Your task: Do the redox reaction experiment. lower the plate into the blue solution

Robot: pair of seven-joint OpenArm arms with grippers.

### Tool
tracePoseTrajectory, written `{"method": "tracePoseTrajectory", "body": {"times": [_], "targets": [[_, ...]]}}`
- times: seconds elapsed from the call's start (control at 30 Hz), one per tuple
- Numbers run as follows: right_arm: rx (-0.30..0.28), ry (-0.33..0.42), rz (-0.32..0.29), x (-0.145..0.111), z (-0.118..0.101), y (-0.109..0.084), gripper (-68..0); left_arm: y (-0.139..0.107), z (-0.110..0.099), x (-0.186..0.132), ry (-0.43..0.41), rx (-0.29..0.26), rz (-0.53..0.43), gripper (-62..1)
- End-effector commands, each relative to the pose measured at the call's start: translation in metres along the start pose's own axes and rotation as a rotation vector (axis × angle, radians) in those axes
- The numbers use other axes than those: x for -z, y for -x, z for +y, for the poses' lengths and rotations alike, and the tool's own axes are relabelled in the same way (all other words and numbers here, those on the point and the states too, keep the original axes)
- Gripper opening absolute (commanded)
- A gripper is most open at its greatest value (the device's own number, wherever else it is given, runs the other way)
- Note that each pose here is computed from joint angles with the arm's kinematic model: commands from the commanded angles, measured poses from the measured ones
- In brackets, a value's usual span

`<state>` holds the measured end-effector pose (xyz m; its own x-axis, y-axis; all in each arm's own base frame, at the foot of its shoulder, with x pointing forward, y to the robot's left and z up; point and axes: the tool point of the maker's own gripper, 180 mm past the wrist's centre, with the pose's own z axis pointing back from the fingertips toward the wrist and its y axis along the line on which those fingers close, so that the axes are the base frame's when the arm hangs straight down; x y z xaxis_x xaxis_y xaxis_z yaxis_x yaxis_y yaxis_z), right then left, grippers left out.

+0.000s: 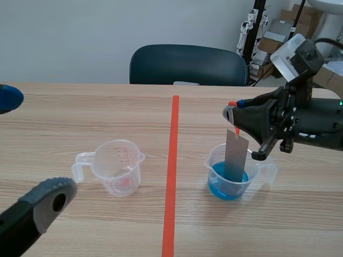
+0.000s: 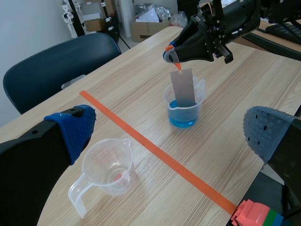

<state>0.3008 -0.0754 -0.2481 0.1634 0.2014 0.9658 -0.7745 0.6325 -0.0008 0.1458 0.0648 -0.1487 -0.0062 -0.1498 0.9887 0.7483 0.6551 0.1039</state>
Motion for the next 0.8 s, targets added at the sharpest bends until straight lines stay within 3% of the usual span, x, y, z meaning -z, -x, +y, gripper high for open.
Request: {"method": "tracePoseTrajectory", "body": {"times": [0.0,0.77], "targets": [[-0.018,0.007,-0.034,-0.0003,-0.0047,-0.0127,-67.6,-0.0097,-0.0010,0.0013,-0.004,-0.006,-0.036,1.4],[-0.016,0.006,-0.020,-0.0004,-0.0041,-0.0095,-67.6,-0.0138,-0.0016,0.0010,0.000,0.002,-0.059,1.4]]}}
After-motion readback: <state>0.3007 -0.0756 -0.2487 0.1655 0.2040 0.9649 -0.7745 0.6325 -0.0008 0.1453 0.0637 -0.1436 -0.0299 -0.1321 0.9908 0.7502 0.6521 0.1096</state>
